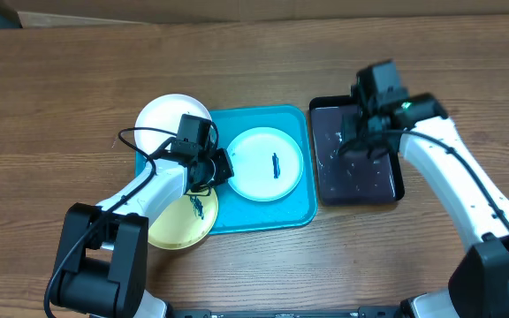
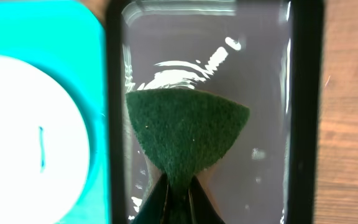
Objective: Clean dirty plates on tray and stack at the side
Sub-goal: 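Lift the sponge with the right gripper and carry it over the blue plate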
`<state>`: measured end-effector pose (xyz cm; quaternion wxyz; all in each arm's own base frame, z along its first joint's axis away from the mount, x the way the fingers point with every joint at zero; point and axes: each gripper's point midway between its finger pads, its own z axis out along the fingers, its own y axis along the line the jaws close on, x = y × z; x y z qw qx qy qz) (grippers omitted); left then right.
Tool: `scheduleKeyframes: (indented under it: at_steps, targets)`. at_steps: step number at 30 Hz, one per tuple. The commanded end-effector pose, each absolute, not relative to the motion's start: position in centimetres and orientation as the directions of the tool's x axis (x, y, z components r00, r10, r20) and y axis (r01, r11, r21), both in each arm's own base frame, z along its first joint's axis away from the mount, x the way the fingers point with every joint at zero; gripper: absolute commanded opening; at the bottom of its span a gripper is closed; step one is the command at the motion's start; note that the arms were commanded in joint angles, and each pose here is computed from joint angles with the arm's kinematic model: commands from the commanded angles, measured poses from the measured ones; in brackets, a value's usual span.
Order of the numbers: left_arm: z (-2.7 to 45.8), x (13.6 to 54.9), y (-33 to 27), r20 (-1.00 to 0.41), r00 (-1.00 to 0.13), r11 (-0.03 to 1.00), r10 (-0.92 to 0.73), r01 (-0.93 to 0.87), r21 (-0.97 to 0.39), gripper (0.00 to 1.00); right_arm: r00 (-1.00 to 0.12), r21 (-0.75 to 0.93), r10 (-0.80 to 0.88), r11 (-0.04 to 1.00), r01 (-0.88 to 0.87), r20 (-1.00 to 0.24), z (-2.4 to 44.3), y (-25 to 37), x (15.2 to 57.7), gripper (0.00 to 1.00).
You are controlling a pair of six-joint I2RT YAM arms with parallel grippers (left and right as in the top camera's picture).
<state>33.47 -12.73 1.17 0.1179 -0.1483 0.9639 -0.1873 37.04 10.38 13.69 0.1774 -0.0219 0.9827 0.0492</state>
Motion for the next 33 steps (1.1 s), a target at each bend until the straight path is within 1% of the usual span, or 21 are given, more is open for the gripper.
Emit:
scheduleKeyframes:
  at_steps: [1, 4, 7, 10, 13, 15, 17, 18, 20, 23, 27, 33]
  targets:
    - [1.1, 33.5, -12.9, -0.162, -0.93, 0.88, -0.33, -0.242, -0.408, 0.04, -0.913, 0.228, -0.038, 0.963, -0.142, -0.407, 17.4, 13.8, 37.9, 0.04]
    - [1.1, 33.5, -13.0, -0.165, -0.93, 0.88, -0.329, -0.239, -0.41, 0.04, -0.92, 0.339, -0.035, 0.924, -0.179, -0.39, 17.9, 16.6, 37.2, 0.04]
    - [1.1, 33.6, -13.2, -0.172, -0.931, 0.883, -0.323, -0.231, -0.408, 0.04, -0.917, 0.355, -0.06, 0.91, -0.212, -0.394, 17.6, 18.8, 36.6, 0.04]
    - [1.2, 33.6, -13.6, -0.184, -0.932, 0.888, -0.311, -0.216, -0.405, 0.04, -0.907, 0.304, -0.11, 0.92, -0.248, -0.407, 16.5, 20.4, 36.2, 0.04]
    - [1.2, 33.7, -13.9, -0.194, -0.933, 0.892, -0.303, -0.206, -0.402, 0.05, -0.906, 0.205, -0.155, 0.946, -0.251, -0.395, 14.4, 20.7, 36.1, 0.04]
    - [1.2, 33.7, -13.9, -0.198, -0.933, 0.895, -0.3, -0.204, -0.396, 0.15, -0.91, 0.155, -0.184, 0.954, -0.256, -0.372, 12.9, 21.0, 35.9, 0.04]
    - [1.2, 33.7, -13.9, -0.2, -0.933, 0.897, -0.3, -0.204, -0.393, 0.17, -0.913, 0.113, -0.21, 0.958, -0.264, -0.35, 11.2, 21.4, 35.9, 0.04]
    - [1.2, 33.7, -13.9, -0.2, -0.933, 0.897, -0.299, -0.203, -0.393, 0.16, -0.913, 0.089, -0.222, 0.96, -0.267, -0.342, 10.5, 21.5, 35.9, 0.04]
    - [1.1, 33.7, -13.9, -0.2, -0.933, 0.897, -0.299, -0.204, -0.393, 0.04, -0.912, 0.043, -0.242, 0.962, -0.27, -0.333, 9.3, 21.6, 36.0, 0.04]
    - [1.1, 33.7, -13.9, -0.201, -0.932, 0.898, -0.3, -0.205, -0.39, 0.04, -0.911, 0.02, -0.261, 0.959, -0.282, -0.318, 8.1, 22.1, 35.9, 0.04]
    - [1.1, 33.7, -13.8, -0.203, -0.932, 0.899, -0.301, -0.206, -0.388, 0.04, -0.926, 0.0, -0.222, 0.972, -0.233, -0.306, 7.3, 21.8, 35.9, 0.04]
    - [1.1, 33.7, -13.8, -0.203, -0.932, 0.899, -0.301, -0.206, -0.388, 0.04, -0.933, -0.009, -0.228, 0.972, -0.235, -0.277, 5.7, 21.9, 35.9, 0.04]
